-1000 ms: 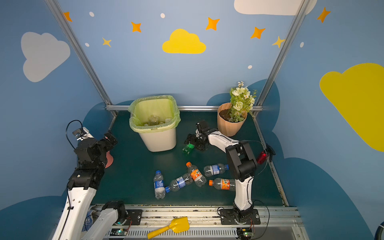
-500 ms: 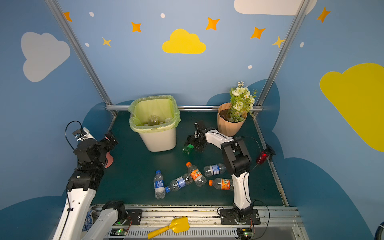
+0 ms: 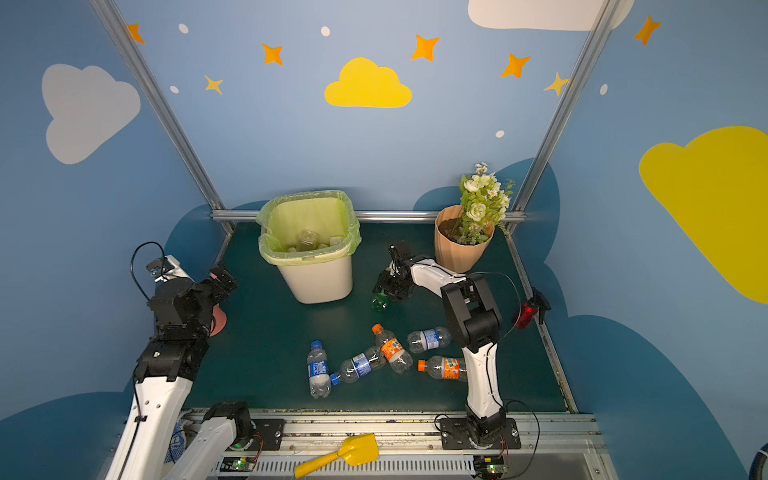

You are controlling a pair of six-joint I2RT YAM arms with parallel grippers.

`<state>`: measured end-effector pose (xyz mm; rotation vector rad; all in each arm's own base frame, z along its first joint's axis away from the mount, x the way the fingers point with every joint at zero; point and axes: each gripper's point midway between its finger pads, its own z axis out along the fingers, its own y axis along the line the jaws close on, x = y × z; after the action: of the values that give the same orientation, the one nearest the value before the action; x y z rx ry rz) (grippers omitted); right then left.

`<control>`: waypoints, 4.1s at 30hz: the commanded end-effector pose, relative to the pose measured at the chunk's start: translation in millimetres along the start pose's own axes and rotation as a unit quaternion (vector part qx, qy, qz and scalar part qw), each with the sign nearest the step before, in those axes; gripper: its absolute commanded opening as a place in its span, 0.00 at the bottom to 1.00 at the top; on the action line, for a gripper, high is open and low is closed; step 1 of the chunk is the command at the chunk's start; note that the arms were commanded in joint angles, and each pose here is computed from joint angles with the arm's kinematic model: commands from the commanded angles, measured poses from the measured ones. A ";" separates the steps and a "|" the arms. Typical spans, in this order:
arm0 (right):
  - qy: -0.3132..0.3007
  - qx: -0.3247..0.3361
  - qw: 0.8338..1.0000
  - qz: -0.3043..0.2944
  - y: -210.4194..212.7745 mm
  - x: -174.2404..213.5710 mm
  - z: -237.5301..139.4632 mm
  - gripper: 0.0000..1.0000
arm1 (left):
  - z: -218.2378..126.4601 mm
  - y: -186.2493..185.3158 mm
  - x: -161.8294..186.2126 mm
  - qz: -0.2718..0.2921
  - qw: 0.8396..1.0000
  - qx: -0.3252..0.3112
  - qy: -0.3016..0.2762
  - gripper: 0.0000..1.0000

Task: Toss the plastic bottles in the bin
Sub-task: 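Lift the Sprite bottle with the right gripper and drop it into the bin, then withdraw the right arm toward the plant pot while the left gripper reaches into the pile, then lower the left gripper onto the blue-capped clear bottle and close on it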

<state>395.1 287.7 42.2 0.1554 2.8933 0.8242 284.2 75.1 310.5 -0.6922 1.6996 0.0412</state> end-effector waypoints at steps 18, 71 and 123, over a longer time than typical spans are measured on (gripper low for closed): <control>-0.405 -0.134 0.889 -0.165 118.3 -64.7 -303.5 0.53 | 14.7 37.2 82.5 -0.057 0.991 -0.067 0.098 1.00; -0.406 -0.095 0.896 -0.153 58.4 -18.6 -300.3 0.96 | -43.3 22.6 170.2 -0.106 0.966 -0.023 0.236 1.00; -0.398 -0.066 0.915 -0.021 -36.4 -8.1 -283.0 0.96 | -136.2 -56.8 354.4 0.134 0.802 0.065 0.578 0.72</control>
<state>357.0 109.7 261.5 0.3200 2.0734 0.7049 158.8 -168.5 42.1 -0.3671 2.9341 -0.3706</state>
